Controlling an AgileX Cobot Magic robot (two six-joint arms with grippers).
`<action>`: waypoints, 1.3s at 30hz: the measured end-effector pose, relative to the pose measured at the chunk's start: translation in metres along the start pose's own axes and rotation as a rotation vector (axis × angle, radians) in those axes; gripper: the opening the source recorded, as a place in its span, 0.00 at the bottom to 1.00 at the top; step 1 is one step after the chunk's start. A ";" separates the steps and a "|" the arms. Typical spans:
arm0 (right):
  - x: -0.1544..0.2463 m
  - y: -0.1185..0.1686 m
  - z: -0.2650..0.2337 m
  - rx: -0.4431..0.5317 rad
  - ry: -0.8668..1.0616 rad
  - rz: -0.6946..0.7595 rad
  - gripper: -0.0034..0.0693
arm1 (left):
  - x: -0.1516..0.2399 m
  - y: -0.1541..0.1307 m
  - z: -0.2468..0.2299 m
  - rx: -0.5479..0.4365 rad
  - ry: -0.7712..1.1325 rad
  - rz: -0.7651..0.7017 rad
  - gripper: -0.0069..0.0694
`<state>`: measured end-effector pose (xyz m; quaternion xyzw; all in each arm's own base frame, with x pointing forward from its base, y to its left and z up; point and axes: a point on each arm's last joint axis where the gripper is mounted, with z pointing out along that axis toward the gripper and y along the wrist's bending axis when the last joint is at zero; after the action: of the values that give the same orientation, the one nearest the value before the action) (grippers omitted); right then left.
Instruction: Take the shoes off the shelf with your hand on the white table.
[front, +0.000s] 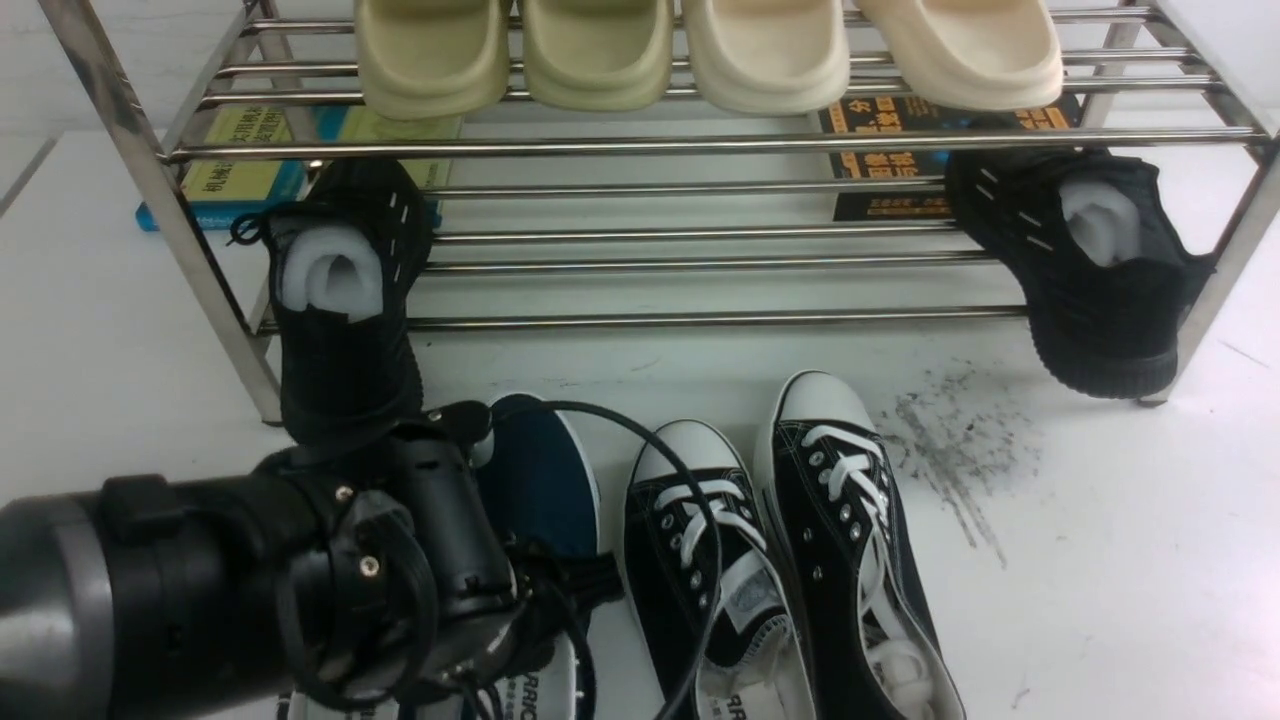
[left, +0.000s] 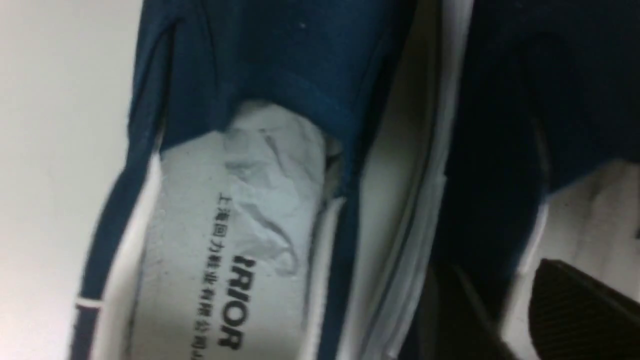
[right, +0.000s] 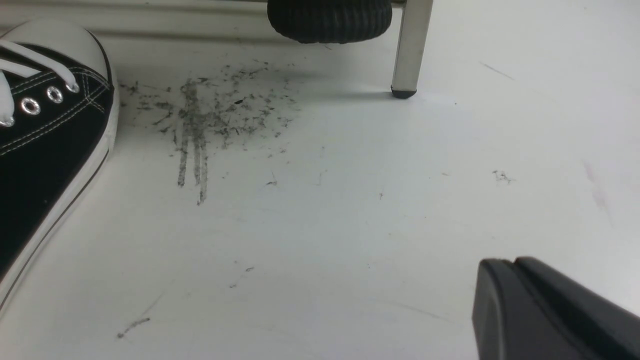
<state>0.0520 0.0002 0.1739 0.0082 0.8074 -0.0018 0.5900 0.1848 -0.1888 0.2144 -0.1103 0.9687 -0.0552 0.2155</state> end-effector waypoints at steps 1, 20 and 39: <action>0.000 0.000 0.000 0.000 0.000 0.000 0.10 | -0.002 -0.002 -0.003 0.011 -0.003 0.003 0.50; 0.000 0.000 0.000 0.000 0.000 0.000 0.10 | -0.049 0.023 -0.113 0.047 -0.279 0.072 0.12; 0.000 0.000 0.000 0.000 0.000 0.000 0.10 | -0.047 -0.032 0.020 -0.187 -0.355 0.291 0.09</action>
<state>0.0520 0.0002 0.1739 0.0082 0.8074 -0.0018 0.5900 0.2415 -0.2100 0.2204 0.0029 0.9223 0.0864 0.3767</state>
